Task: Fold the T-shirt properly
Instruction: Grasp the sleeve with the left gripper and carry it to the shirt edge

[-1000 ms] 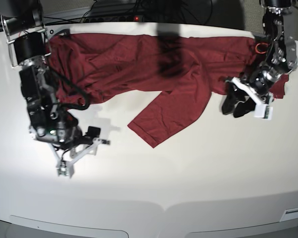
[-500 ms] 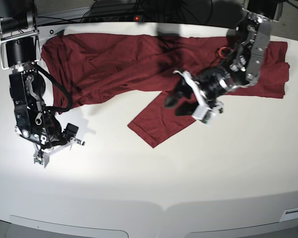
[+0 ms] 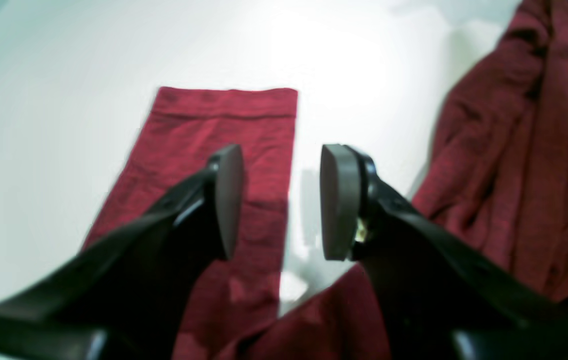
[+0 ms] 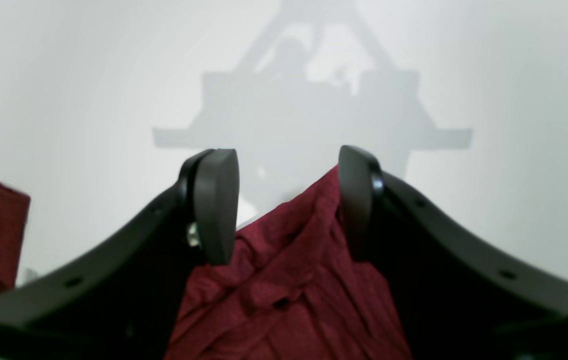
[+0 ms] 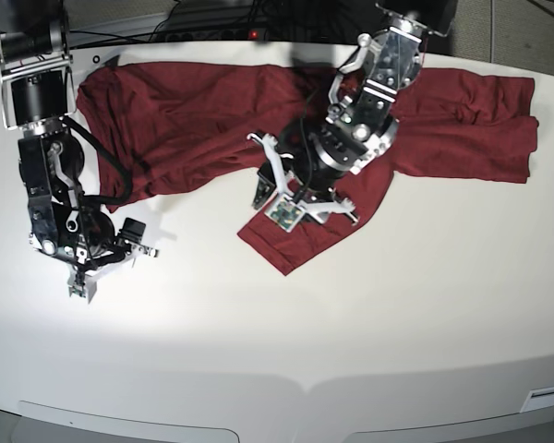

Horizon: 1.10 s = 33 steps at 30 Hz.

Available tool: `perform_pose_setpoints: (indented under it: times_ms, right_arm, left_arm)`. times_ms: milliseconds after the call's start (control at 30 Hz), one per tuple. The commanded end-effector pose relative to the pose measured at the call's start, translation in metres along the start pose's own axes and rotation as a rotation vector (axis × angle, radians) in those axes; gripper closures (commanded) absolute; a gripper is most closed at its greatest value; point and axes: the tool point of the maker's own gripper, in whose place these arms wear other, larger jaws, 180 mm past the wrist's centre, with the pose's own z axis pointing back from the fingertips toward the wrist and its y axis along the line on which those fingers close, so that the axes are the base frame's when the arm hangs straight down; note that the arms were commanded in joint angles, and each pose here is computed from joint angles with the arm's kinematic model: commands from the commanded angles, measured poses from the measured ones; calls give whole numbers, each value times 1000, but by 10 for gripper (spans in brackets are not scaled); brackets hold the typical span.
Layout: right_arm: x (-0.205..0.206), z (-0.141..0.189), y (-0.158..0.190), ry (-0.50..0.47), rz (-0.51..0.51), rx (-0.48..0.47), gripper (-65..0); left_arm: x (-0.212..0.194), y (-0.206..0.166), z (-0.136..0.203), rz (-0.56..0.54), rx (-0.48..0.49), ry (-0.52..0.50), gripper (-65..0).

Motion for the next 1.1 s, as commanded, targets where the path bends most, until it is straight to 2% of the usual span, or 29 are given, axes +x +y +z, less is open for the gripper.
perform_pose_setpoints:
  times_ms: [0,333,400,467,500,633,833,1067]
  right_arm:
    - [11,10,-13,-30,17,-37,-321]
    - [11,10,-13,-30,17,-37,-321]
    - [11,10,-13,-31,17,-37,-321]
    - [12,10,-13,-31,17,-37,-321]
    - [12,10,-13,-31,17,-37,-321]
    - [12,10,-13,-31,17,-37,-321]
    - [12,11,-14,-32,18,-38,-321]
    - [11,12,-15,-29,18,-42,-321]
  left_arm:
    - [10,4,-4,-14,17,-28,-249]
    - [-32,12,-28,-32,10,124,-248]
    - [-33,17,-28,-27,32,132,-184]
    - [-33,17,-28,-26,35,132,-48]
    - [-33,17,-28,-26,35,132,0]
    - [-33,21,-28,-19,56,130,0]
    - [-15,53,-14,75,198,57,0]
    - [18,101,49,153,336,-112,0]
